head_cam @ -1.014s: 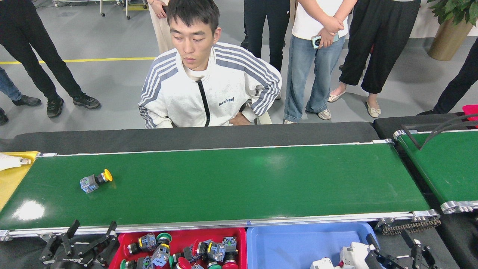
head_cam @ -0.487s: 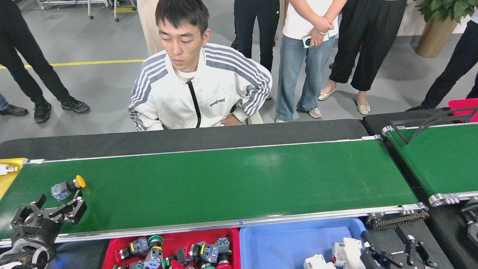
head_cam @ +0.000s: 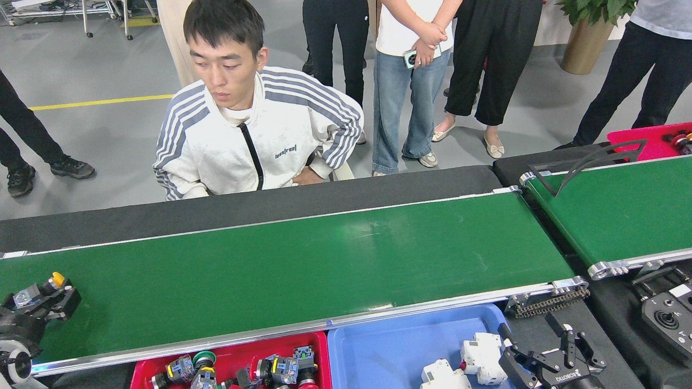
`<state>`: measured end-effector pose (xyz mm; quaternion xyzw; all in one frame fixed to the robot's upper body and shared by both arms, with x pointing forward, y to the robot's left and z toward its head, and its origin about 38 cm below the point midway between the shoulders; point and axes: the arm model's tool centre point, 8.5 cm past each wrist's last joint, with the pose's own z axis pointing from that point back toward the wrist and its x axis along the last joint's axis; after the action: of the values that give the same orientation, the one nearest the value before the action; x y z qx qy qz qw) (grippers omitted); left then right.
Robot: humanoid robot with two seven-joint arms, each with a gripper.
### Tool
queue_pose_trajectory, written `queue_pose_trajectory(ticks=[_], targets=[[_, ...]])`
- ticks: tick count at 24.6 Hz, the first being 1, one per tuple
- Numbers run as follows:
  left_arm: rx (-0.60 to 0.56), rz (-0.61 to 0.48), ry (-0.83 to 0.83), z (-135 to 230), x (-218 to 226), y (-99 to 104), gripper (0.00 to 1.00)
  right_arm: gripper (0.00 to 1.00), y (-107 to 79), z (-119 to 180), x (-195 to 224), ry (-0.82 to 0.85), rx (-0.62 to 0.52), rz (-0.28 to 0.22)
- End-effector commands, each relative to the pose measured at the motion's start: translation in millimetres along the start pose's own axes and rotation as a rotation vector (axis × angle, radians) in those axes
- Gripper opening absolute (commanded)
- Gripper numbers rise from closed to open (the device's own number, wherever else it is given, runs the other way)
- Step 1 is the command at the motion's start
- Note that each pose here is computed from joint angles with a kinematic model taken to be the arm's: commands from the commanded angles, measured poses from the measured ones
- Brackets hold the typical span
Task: Pick switch part from conveyor to tray
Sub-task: 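Grasp the yellow-button switch with the left gripper, drop in red tray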
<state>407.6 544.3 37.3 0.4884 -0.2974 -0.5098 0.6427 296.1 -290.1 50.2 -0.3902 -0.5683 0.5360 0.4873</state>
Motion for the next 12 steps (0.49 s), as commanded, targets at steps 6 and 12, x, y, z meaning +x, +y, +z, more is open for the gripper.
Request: queue_pose_trajectory(ticks=[6, 12], targets=[[0.088, 0.017, -0.086, -3, 14, 16, 0.32, 1.0, -6.8, -3, -1, -0.006, -0.017, 0.011], [0.258, -0.06, -0.35, 27, 84, 39, 0.32, 1.0, -6.2, -1, -3, 0.011, -0.02, 0.004]])
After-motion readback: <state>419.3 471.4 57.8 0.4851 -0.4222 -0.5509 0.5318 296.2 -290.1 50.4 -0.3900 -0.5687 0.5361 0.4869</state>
